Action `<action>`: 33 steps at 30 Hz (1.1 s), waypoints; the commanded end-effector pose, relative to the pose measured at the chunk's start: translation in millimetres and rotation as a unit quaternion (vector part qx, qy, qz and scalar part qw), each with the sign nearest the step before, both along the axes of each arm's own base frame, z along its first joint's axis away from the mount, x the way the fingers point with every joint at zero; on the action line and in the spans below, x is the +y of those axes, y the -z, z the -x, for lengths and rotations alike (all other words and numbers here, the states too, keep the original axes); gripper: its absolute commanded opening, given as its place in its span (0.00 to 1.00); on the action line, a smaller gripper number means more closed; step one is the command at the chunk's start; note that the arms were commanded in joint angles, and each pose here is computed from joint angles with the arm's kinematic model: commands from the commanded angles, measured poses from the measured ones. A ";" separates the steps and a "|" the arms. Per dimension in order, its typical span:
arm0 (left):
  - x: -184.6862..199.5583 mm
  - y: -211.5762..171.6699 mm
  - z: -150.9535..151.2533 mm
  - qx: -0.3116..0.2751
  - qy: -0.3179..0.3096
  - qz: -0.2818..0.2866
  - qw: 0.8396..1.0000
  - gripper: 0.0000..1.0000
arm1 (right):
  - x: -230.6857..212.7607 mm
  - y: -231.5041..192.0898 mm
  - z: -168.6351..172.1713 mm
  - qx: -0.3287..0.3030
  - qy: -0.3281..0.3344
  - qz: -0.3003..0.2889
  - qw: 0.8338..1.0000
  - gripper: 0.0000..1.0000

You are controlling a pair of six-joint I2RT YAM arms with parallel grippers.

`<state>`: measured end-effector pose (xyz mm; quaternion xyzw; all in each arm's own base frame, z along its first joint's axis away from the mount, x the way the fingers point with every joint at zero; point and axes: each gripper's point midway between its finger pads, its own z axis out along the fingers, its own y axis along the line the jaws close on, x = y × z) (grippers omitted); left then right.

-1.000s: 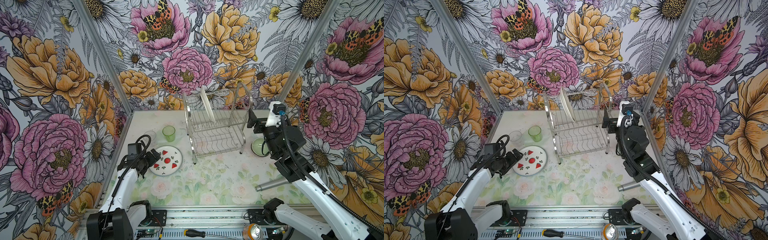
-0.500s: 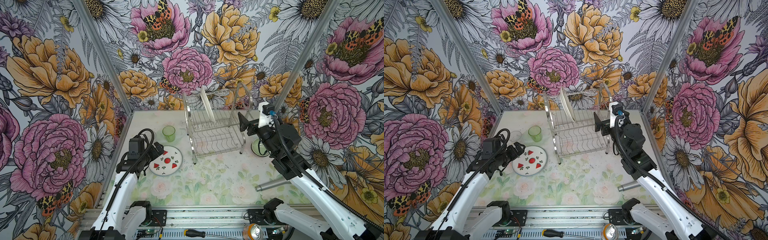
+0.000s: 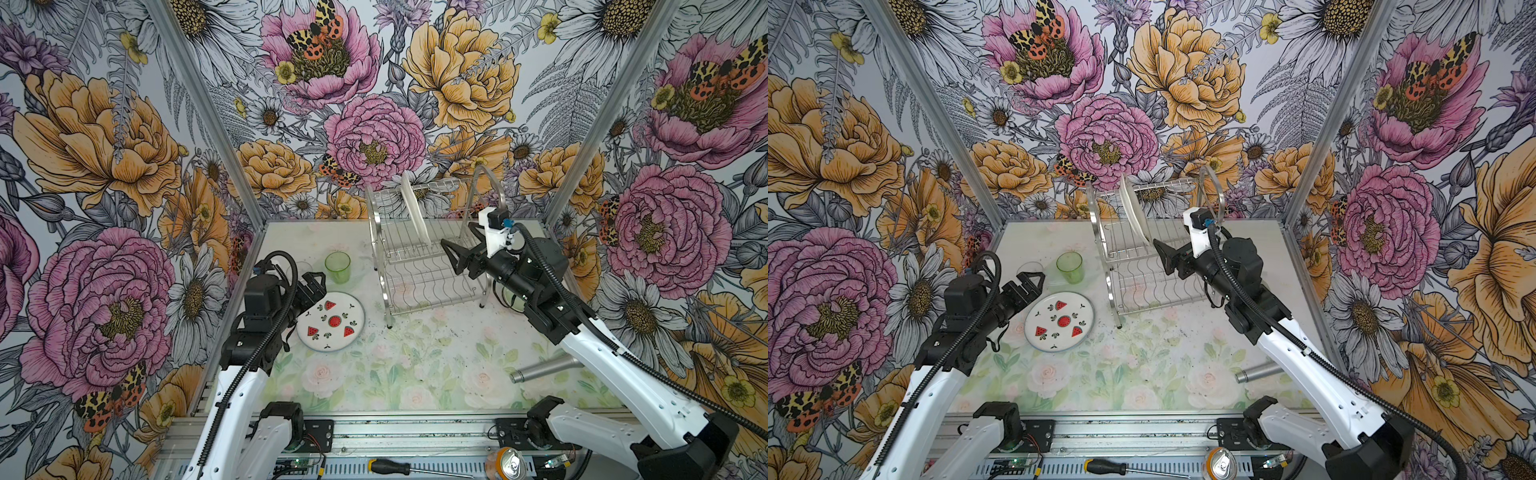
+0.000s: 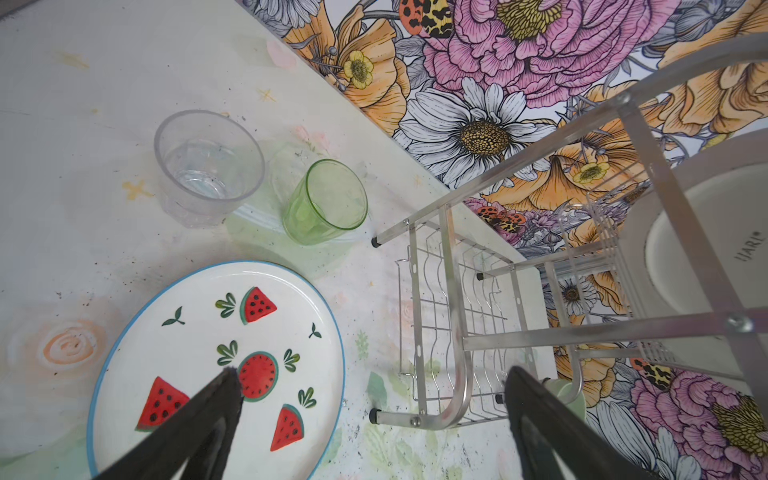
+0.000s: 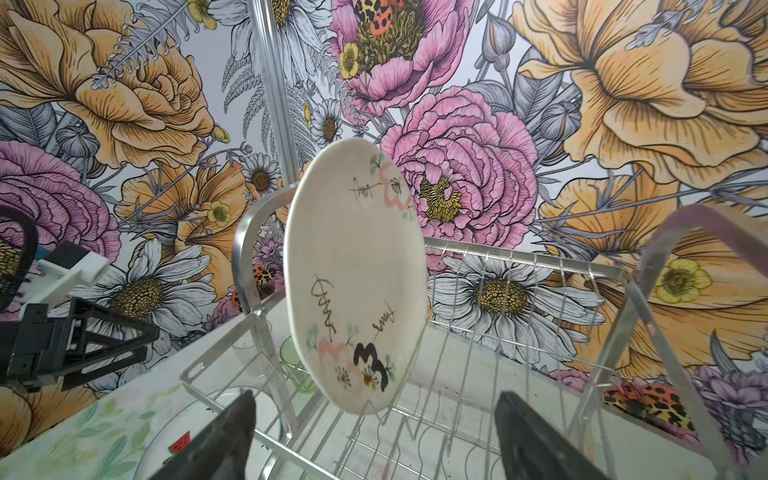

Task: Unload the mixed dishes from the dish rack
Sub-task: 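Reach the right gripper to the sketch-print white plate in the rack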

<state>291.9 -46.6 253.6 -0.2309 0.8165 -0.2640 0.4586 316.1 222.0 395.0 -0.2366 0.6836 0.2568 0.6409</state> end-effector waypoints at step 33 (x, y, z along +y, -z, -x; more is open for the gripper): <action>-17.9 12.8 -16.5 -0.037 0.036 0.037 0.998 0.99 | 59.5 -3.5 -60.9 -0.011 0.057 0.047 0.997 0.78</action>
